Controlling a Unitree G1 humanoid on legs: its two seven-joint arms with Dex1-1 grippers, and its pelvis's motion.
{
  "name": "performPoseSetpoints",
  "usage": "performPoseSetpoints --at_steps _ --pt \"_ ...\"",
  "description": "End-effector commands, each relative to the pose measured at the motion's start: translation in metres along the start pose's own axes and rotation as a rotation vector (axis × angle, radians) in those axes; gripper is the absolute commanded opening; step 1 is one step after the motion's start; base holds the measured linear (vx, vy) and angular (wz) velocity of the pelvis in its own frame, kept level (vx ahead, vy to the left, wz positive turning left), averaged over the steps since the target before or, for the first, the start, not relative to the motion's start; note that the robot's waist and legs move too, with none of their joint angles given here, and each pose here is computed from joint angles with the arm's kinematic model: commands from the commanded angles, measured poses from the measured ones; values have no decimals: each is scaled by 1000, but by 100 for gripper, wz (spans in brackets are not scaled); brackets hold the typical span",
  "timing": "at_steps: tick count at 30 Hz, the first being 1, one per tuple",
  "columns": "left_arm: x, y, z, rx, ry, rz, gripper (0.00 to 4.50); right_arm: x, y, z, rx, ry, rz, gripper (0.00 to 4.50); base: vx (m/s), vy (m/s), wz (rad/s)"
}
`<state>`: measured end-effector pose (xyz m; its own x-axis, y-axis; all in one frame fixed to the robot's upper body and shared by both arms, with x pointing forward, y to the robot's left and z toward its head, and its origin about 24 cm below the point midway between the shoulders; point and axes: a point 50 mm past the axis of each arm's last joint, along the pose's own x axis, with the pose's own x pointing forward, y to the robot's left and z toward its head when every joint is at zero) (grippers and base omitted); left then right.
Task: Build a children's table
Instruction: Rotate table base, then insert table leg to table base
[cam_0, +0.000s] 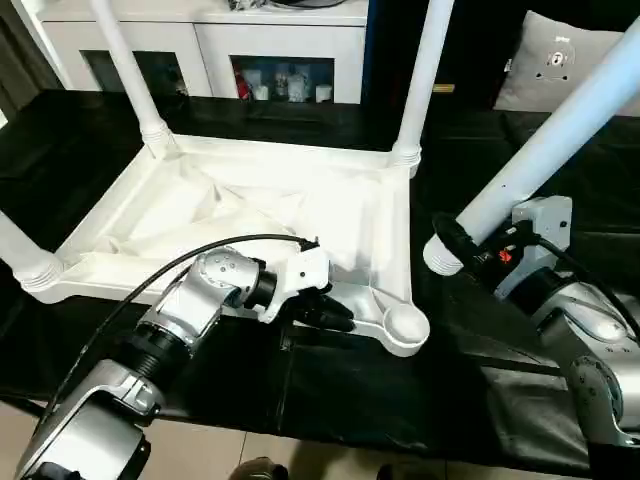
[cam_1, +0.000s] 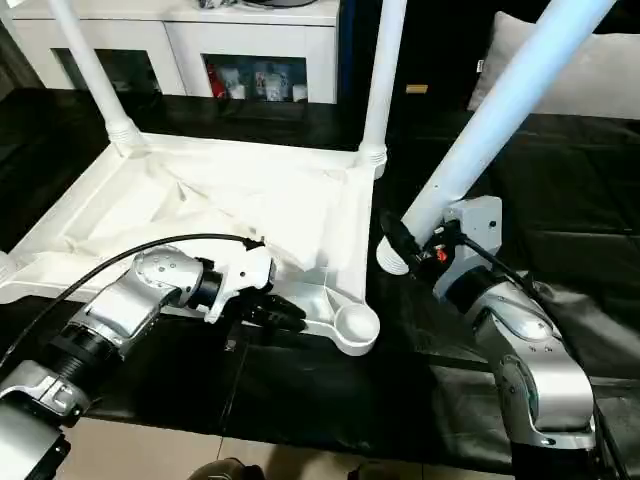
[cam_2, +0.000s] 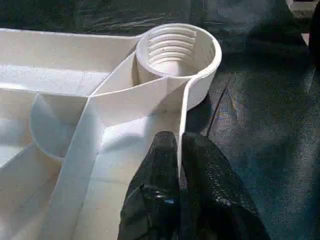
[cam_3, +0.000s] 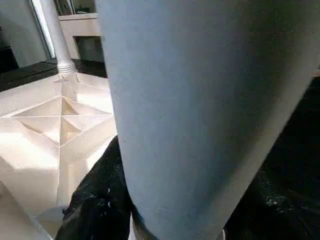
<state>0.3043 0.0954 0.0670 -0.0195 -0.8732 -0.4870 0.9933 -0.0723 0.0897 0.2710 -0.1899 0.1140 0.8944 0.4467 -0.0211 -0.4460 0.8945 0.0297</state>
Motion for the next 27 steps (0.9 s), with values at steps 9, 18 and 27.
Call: performPoseSetpoints --at_steps 9,18,27 --pt "-1 22 -2 -194 -38 288 0 7 8 -2 -6 24 49 190 0 0 0" --pt "5 22 3 -103 3 323 0 26 13 -2 -26 88 156 190 0 0 0" --pt "5 22 3 -52 62 325 0 41 17 -8 -63 165 253 190 0 0 0"
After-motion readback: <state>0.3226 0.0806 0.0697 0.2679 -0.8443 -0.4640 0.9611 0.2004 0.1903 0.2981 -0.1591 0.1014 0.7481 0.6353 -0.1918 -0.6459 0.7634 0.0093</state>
